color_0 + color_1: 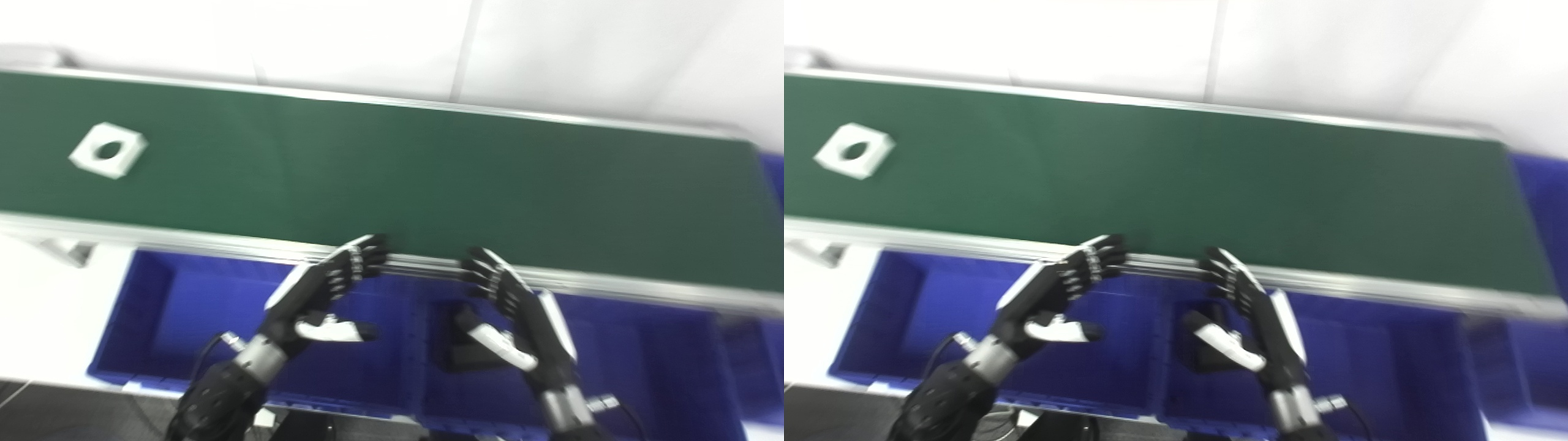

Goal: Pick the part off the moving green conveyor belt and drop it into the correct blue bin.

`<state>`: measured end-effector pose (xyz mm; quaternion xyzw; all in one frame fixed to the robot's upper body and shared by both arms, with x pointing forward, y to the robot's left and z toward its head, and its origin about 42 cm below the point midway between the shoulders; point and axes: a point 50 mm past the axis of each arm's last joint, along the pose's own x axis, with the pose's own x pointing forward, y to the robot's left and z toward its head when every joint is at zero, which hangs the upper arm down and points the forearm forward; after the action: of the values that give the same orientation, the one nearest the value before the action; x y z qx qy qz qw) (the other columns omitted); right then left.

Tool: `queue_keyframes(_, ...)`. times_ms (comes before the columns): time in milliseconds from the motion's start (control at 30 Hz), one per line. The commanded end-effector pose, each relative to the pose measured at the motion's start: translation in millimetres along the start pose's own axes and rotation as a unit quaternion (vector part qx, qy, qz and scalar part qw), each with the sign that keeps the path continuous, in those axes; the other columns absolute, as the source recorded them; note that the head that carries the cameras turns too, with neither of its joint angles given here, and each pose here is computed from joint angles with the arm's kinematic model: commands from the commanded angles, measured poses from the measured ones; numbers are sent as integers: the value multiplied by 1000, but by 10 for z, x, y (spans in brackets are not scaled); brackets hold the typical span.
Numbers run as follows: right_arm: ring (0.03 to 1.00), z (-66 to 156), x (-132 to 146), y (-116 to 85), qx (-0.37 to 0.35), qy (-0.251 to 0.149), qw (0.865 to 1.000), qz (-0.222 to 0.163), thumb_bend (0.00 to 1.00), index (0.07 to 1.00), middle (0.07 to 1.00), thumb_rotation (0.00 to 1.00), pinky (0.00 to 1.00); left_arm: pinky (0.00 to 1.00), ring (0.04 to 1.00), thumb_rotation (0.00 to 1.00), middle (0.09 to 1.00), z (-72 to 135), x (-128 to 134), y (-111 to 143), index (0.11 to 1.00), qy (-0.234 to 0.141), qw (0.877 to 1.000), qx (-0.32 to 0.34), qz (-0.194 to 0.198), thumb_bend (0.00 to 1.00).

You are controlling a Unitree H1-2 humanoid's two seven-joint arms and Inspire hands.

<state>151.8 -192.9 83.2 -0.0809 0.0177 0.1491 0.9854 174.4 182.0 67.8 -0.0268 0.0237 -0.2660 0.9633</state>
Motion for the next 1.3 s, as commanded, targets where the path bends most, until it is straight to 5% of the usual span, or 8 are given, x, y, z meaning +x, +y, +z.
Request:
queue_keyframes(0, 791, 73, 2, -36, -8, -41, 999, -1, 621, 878, 817, 569, 724, 864, 887, 377, 876, 137, 40, -25, 880, -39, 999, 17, 0, 1000)
queue_keyframes(700, 786, -44, -2, -116, -10, -38, 999, -2, 566, 886, 815, 577, 717, 846, 873, 348, 857, 411, 42, -26, 869, -76, 996, 32, 35, 1000)
queue_keyframes(1267, 793, -131, 68, -83, -4, -34, 999, -2, 547, 891, 816, 541, 730, 856, 895, 310, 890, 1145, 46, 509, 876, -132, 975, 167, 61, 980)
